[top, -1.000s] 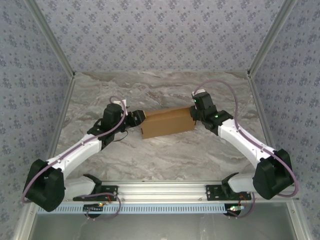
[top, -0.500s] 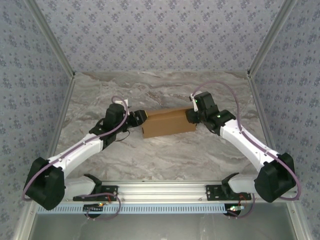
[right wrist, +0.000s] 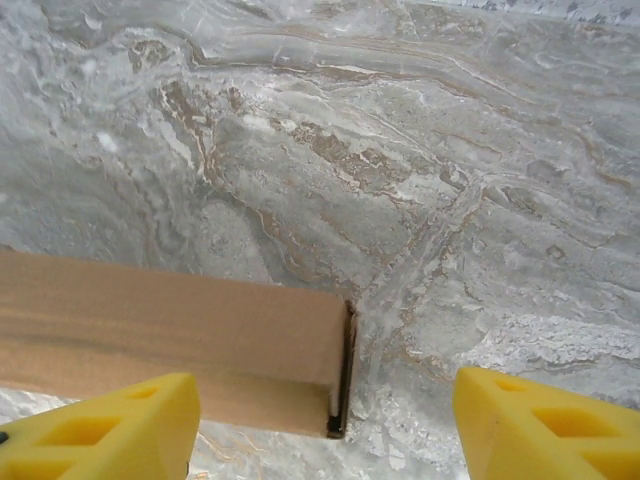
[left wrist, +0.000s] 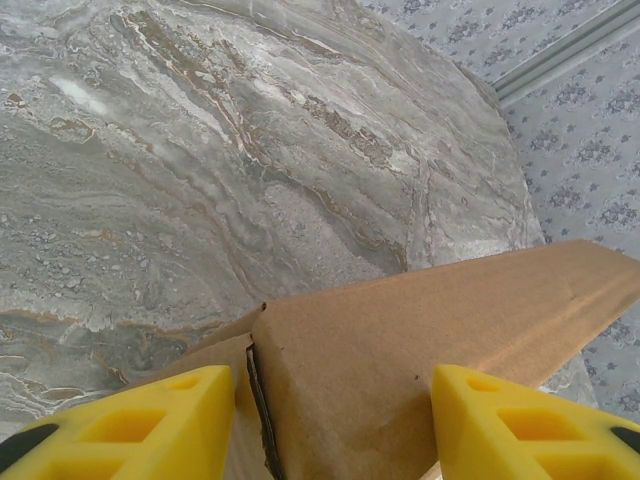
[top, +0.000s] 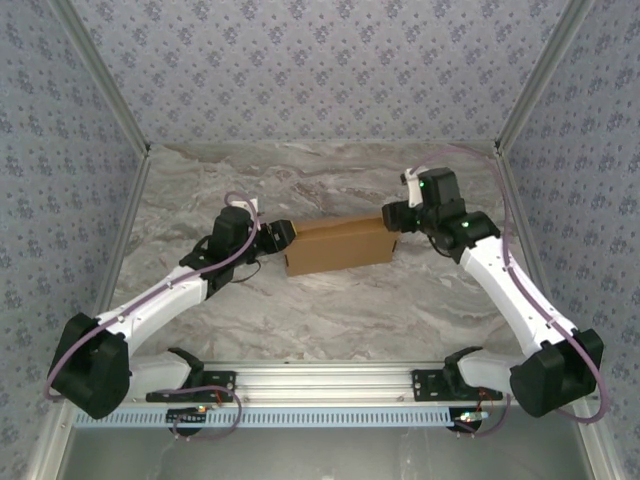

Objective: Fold the paper box

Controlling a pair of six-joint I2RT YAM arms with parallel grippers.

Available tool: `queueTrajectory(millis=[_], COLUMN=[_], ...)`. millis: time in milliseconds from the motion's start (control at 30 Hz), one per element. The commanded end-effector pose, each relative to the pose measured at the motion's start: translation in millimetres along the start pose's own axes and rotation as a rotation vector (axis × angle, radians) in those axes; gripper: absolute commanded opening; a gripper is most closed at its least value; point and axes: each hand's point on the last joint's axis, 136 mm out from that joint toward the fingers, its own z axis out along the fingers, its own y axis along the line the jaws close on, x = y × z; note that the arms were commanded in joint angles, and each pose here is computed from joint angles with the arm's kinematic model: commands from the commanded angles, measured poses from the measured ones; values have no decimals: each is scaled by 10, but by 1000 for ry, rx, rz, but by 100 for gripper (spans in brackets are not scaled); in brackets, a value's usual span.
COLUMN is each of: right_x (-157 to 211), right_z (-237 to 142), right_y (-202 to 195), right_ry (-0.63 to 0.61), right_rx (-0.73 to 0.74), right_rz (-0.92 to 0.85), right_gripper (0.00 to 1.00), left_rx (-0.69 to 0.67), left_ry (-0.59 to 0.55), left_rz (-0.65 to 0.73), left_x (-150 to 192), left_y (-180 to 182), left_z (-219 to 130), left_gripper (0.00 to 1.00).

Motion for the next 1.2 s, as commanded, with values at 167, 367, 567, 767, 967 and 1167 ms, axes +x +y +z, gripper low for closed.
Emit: queueTrajectory(millis=[167,367,567,767,967,1167], right_x=[-110,270,644,915,1053,1029], right_z=[344,481,578,650,682,644], right_y=[8,-107,-168,-221,-229,-240], right_ry=[84,155,214,244,252,238], right_rx=[-211,-220,-214,-197,-183,-165], right_rz=[168,235,279,310,319,305], right_gripper=[66,58,49,43,40,39], left_rx=[-137,-140,-136,-103,-34,39], left_ry=[140,133,128,109,73,53], left_rz=[16,22,24,18,21,-13], left_x=[386,375,364,310,130,11], left_y=[345,338,329,251,41,-89], left_z=[53,37,34,38,-24,-118], left_gripper=[54,56,57,60,67,71])
